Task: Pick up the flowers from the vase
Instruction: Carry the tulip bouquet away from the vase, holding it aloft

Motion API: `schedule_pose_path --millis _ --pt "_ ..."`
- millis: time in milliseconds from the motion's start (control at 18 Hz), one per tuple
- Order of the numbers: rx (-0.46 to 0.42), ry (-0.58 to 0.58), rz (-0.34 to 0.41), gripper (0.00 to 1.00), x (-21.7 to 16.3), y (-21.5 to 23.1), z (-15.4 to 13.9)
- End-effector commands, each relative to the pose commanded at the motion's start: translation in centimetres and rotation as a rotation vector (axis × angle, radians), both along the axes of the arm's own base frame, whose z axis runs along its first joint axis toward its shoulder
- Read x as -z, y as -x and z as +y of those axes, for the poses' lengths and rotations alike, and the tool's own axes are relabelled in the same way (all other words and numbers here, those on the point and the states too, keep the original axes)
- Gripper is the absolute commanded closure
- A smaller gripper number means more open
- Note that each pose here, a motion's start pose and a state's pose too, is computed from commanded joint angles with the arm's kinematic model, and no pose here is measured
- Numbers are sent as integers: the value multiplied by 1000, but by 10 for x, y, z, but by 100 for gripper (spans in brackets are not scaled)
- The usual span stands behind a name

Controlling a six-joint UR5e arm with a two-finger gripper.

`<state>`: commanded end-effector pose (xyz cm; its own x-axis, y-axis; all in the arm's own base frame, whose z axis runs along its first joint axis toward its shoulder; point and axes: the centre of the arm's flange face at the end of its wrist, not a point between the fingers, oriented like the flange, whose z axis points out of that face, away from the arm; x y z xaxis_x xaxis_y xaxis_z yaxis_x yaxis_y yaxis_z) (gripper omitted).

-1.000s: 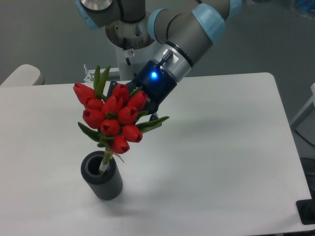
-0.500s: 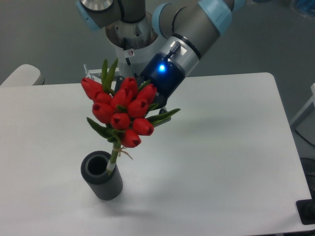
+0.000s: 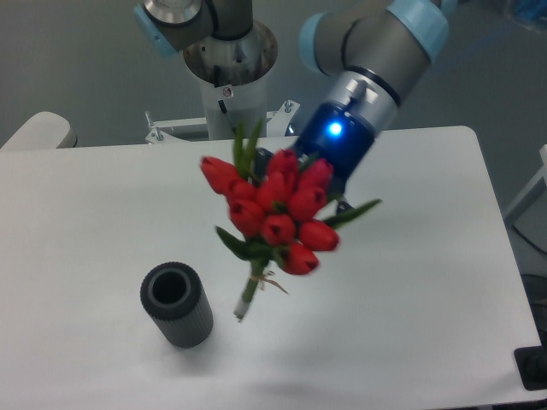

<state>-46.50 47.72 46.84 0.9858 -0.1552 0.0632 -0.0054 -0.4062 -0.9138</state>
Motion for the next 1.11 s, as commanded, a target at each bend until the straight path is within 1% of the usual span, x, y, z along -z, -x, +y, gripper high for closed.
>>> schedule_pose_path --millis 222,333,444,611,1111 --pt "-12 12 20 64 7 22 8" --pt "-12 20 55 64 9 32 10" --pt "-11 33 70 64 19 38 12" --pt "14 47 134 64 29 39 12" --pt "-4 51 157 64 35 56 -6"
